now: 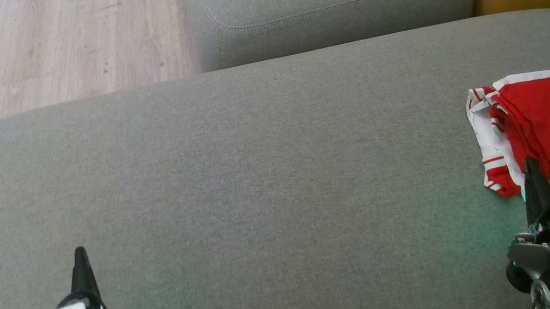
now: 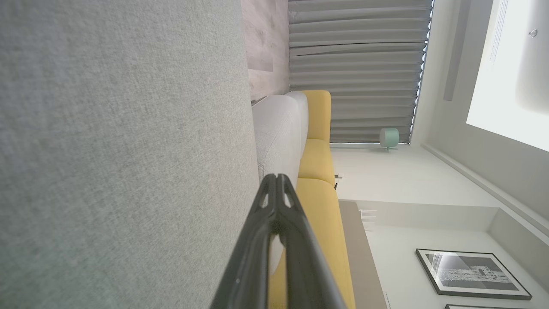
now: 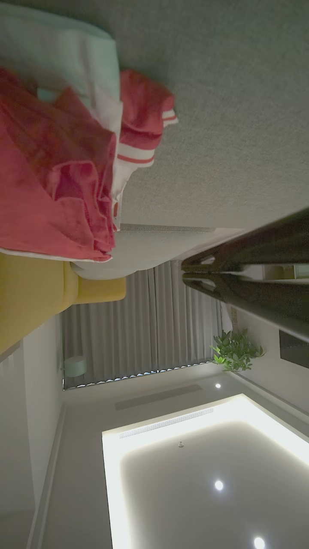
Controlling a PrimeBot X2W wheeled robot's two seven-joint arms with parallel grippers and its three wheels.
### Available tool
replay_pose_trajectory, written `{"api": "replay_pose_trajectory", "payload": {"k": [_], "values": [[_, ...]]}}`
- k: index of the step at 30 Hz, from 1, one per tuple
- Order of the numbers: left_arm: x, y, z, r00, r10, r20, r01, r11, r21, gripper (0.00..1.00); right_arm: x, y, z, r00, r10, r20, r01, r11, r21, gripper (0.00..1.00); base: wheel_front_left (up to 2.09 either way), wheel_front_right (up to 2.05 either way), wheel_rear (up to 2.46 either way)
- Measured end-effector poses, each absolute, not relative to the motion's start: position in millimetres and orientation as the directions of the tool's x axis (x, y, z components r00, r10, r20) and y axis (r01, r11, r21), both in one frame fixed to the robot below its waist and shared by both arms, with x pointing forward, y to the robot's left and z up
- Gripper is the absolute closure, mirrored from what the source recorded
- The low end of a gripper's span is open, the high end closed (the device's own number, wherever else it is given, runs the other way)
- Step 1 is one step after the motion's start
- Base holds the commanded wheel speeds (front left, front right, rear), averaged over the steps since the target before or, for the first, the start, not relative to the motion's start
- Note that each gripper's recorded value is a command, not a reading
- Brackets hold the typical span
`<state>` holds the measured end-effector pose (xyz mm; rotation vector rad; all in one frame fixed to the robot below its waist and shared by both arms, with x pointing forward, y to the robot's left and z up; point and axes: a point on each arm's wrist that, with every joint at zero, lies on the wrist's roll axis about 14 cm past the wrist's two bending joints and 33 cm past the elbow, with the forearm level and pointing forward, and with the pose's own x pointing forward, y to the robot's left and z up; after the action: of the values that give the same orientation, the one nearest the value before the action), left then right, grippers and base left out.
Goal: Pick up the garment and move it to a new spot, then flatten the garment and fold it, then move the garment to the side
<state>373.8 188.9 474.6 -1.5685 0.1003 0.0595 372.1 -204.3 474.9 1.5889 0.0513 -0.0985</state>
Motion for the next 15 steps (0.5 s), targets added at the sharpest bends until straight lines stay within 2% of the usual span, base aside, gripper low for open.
{"api": "replay_pose_trajectory", "payload": {"k": [15], "values": [[373.8,188.9,474.6,0.995,-0.026,-0.102,-0.102,0.002,-0.995,1.0,372.0,-205.2,474.9,0.995,-0.03,-0.095,0.094,-0.022,0.995,1.0,0.0,0.0,0.0]]}}
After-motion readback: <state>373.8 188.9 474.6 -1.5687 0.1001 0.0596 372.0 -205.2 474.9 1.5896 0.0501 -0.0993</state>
